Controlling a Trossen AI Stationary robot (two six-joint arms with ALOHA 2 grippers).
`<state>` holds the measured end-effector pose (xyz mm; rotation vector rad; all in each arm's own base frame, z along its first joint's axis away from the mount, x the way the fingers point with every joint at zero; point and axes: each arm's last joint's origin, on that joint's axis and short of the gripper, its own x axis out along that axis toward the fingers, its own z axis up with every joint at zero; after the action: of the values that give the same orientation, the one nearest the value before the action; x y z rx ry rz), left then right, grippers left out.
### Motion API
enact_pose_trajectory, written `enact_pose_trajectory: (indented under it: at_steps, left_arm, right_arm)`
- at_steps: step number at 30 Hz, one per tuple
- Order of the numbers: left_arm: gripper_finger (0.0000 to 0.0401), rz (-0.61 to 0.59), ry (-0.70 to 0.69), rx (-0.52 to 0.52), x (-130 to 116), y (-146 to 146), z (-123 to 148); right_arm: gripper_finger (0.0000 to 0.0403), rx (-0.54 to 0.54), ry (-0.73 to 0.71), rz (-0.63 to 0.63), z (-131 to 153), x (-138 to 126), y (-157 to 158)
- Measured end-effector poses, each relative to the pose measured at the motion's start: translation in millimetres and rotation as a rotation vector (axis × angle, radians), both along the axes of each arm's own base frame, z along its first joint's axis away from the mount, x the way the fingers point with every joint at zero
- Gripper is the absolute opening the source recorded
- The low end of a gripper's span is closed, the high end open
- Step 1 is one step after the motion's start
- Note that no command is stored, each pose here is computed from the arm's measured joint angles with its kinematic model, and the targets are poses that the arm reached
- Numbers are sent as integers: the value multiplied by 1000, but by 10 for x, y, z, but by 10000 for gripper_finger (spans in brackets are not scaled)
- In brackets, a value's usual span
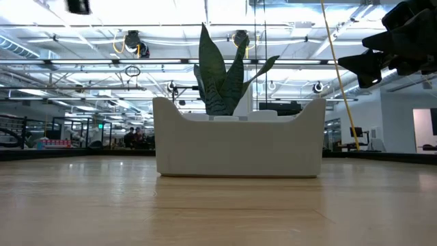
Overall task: Pick and place pill bottles into a basket
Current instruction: Put the white pill bottle into the gray bin
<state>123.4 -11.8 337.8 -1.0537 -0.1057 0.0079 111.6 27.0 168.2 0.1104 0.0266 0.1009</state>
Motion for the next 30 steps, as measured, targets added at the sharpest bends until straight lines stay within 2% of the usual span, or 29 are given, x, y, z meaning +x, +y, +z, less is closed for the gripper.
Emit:
enact_pose_trajectory:
  at_steps: [3,6,8,11,12,17,20,25,30]
  left_arm:
    - [76,-22,381,-15,73,-86,185]
    - [76,-111,597,13,213,-256,339]
    - [76,-202,699,89,344,-417,389]
    - [76,-363,751,260,520,-735,428]
    - [76,-398,782,284,542,-835,412]
    - [76,-448,992,171,515,-1264,179]
    - [76,-495,1026,115,431,-1533,102]
    - [76,-508,1087,67,289,-1848,-19]
    - [76,-427,1120,62,72,-2106,-158]
  right_arm:
    - [266,0,0,0,0,0,0]
    - [267,0,0,0,0,0,0]
    - [267,0,0,0,0,0,0]
    - [267,0,0,0,0,0,0]
    - [267,0,0,0,0,0,0]
    - [265,0,0,0,0,0,0]
    - [267,-1,0,0,0,0,0]
    - [267,0,0,0,0,0,0]
    - [266,0,1,0,-1,0,0]
